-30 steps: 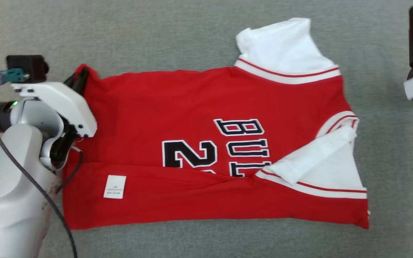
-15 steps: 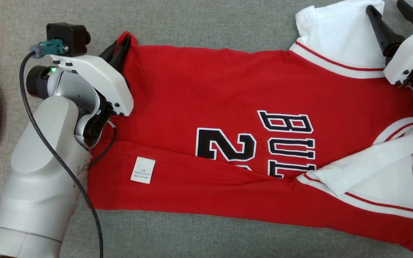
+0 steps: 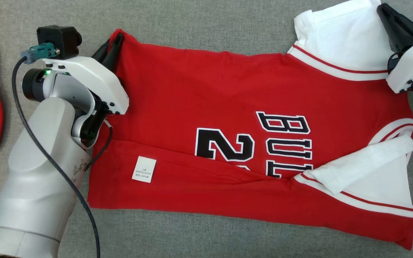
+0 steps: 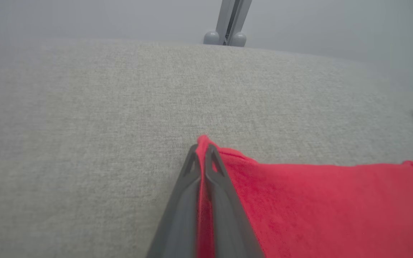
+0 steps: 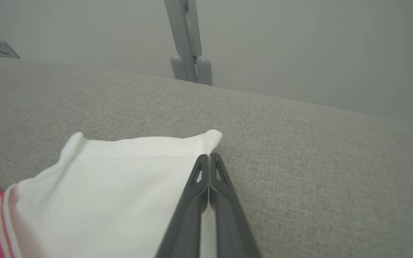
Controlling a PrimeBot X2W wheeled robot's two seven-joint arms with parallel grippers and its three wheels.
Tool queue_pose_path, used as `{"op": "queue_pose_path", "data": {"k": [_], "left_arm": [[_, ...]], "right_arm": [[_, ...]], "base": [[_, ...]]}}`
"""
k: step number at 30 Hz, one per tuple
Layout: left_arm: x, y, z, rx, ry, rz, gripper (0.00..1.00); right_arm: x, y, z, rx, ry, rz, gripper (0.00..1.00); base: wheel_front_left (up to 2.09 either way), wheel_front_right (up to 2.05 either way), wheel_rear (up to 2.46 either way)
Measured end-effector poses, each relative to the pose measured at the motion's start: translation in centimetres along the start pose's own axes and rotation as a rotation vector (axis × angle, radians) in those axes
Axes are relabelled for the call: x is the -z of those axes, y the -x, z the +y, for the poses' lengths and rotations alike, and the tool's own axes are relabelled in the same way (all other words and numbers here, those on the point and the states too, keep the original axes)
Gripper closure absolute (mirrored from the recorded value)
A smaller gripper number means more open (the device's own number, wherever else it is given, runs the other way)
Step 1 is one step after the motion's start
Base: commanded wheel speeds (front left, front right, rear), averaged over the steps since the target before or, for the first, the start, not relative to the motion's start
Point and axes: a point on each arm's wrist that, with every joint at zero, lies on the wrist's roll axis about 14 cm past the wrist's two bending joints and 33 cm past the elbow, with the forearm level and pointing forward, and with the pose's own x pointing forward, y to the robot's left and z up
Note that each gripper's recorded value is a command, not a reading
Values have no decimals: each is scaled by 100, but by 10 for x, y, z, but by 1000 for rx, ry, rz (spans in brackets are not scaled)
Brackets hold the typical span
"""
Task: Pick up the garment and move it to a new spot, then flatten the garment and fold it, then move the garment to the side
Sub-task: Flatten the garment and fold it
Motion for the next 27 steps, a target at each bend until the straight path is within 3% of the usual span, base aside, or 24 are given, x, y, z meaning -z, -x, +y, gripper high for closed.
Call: {"op": "queue_pose_path", "data": {"k": [7, 12, 18, 27], "left_arm": [[-19, 18, -5, 24, 44, -102, 100], [-19, 30, -5, 32, 84, -127, 100], [-15, 50, -9, 43, 152, -144, 100], [-16, 83, 6, -12, 223, -177, 100]], "right_arm": [[-20, 28, 7, -71, 143, -89, 100], [-16, 49, 13, -116, 175, -98, 100], [-8, 84, 30, -179, 117, -112, 100], [-10, 135, 37, -166, 2, -172, 100]], "base": [[0, 0, 0], [0, 0, 0], [0, 0, 0], [0, 0, 0]]}}
